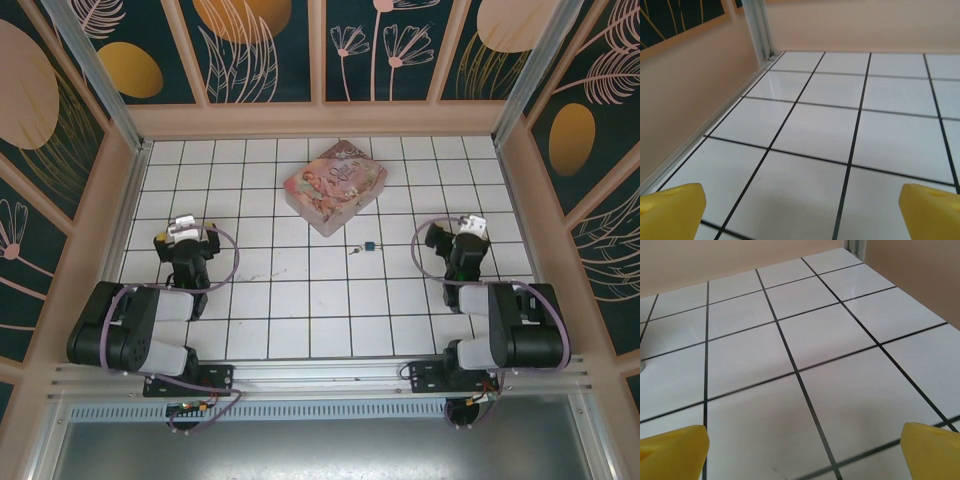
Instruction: Unlock the padlock with the key
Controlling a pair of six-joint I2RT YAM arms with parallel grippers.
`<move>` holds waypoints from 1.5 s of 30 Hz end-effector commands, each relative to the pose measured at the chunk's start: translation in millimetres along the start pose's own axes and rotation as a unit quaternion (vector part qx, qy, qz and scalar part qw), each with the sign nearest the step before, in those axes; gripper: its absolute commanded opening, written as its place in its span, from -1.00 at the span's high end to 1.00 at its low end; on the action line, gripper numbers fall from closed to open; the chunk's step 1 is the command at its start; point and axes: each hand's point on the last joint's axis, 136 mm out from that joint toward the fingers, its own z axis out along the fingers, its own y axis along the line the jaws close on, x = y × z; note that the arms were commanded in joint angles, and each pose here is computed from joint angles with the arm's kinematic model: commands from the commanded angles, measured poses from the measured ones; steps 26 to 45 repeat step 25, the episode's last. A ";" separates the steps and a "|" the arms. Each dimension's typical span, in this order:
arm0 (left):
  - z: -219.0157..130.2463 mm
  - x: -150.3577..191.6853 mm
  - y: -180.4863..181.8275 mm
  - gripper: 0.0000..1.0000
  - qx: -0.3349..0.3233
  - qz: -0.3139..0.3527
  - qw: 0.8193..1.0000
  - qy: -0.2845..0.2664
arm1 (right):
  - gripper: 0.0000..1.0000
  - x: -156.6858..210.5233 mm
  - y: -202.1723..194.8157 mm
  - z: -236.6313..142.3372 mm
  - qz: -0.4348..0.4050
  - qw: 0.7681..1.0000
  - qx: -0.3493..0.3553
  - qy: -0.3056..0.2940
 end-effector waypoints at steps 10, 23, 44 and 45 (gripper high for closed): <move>14.5 -29.4 -14.0 -0.98 0.095 -0.054 0.992 -0.056 | -0.97 -34.4 37.8 10.1 -0.026 0.990 -0.121 -0.073; 11.5 -31.3 -12.6 -0.98 0.095 -0.056 0.992 -0.064 | -0.98 -35.1 38.1 10.5 -0.027 0.990 -0.116 -0.074; 9.2 -32.2 -16.0 -0.98 0.106 -0.051 0.991 -0.066 | -0.98 -34.7 38.8 9.2 -0.030 0.990 -0.115 -0.076; 9.2 -32.2 -16.0 -0.98 0.106 -0.051 0.991 -0.066 | -0.98 -34.7 38.8 9.2 -0.030 0.990 -0.115 -0.076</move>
